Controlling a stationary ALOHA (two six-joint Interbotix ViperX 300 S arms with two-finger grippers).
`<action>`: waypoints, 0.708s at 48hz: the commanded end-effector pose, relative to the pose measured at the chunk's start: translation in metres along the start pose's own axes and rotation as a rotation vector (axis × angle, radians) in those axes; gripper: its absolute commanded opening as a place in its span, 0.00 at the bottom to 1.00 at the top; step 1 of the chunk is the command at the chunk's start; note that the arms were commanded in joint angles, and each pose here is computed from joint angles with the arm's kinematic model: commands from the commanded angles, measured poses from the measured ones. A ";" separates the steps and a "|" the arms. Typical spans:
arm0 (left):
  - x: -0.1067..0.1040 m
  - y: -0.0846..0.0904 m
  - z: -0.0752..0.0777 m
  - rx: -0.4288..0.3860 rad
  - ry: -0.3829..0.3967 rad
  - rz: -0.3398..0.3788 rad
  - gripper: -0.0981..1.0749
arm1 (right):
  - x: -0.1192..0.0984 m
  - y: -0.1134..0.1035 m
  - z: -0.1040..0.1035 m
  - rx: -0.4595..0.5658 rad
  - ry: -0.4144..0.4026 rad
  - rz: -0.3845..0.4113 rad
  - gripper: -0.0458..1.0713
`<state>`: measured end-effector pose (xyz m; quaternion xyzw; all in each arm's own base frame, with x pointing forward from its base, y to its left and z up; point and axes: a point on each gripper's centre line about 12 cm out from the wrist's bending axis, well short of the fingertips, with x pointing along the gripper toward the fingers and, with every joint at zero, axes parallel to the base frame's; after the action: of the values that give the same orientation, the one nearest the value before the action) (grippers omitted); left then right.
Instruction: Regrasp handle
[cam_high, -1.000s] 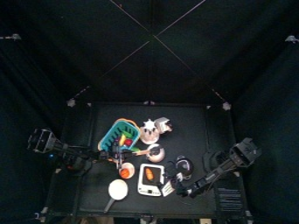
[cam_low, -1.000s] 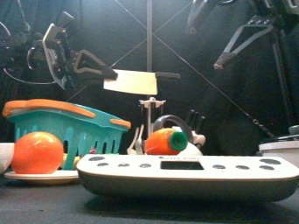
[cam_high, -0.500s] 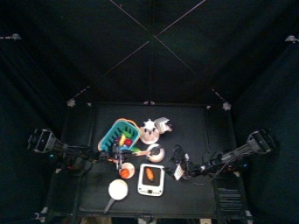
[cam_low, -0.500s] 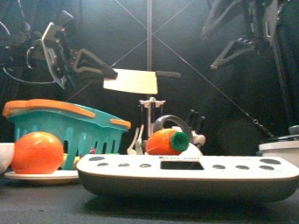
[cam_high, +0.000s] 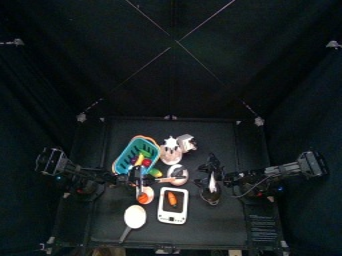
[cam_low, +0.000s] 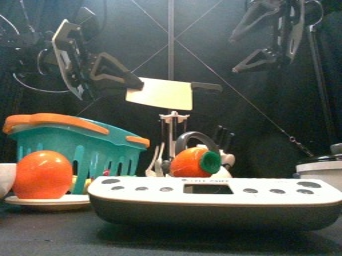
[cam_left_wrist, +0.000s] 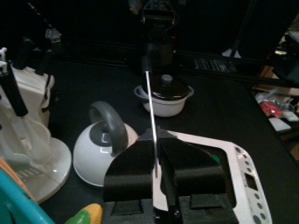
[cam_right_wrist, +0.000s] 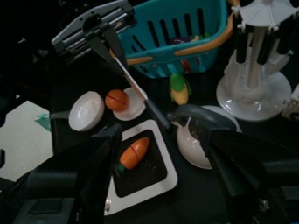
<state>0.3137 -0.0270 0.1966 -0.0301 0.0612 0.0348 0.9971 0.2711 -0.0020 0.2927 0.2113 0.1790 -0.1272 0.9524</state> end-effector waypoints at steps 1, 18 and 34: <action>0.001 -0.002 0.009 -0.003 -0.029 -0.007 0.40 | 0.001 0.000 0.002 -0.004 -0.007 0.008 0.91; 0.003 0.000 0.008 0.001 -0.027 0.000 0.40 | 0.008 -0.011 0.000 -0.020 -0.004 -0.019 0.91; 0.003 -0.002 0.008 -0.002 -0.025 -0.006 0.40 | 0.006 -0.013 -0.007 -0.058 -0.003 -0.008 0.91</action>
<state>0.3138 -0.0258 0.1964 -0.0292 0.0617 0.0358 0.9970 0.2700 -0.0119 0.2729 0.1845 0.1930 -0.1326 0.9545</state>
